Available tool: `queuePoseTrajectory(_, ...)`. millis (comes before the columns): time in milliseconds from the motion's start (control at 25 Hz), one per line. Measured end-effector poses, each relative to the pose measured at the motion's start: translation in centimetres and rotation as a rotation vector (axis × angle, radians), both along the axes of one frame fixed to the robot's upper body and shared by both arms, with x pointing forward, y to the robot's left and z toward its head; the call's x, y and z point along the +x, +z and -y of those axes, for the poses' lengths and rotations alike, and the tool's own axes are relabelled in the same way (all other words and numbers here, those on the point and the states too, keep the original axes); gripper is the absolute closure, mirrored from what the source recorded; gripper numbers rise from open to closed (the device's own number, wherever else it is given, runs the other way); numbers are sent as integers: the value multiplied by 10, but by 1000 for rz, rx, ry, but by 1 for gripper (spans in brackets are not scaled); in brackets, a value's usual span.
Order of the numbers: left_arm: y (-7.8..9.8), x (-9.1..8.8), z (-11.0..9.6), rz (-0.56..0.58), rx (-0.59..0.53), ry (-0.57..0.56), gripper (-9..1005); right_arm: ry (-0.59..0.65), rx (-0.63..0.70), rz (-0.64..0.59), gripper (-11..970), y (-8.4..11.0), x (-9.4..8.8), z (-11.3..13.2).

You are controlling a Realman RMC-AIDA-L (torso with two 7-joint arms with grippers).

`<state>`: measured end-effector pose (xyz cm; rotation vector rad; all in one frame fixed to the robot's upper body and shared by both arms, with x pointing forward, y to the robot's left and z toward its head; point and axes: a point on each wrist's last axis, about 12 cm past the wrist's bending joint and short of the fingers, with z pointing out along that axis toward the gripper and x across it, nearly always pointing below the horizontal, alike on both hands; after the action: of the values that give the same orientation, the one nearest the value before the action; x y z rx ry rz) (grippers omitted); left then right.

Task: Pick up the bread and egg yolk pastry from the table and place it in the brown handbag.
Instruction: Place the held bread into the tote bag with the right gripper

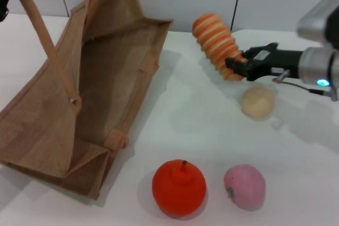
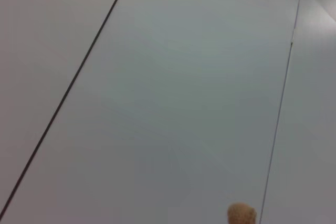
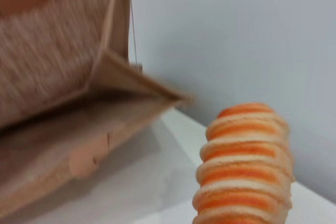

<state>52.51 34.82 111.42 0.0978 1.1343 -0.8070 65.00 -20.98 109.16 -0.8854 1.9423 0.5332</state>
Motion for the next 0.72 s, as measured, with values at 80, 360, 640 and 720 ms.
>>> queuePoseTrajectory(80,1,1,1,1,1,-4,875,29,35,10,650,9,-4,9)
queuePoseTrajectory(360,4,8,7,7,11,-31,875,230,34,-27,670,23,-19,-11)
queuePoseTrajectory(640,16,25,25,37,23,-114,875,342,-49,-31,677,23,-21,-83)
queuePoseTrajectory(720,19,31,34,39,29,-148,875,354,-70,-25,683,24,-23,-94)
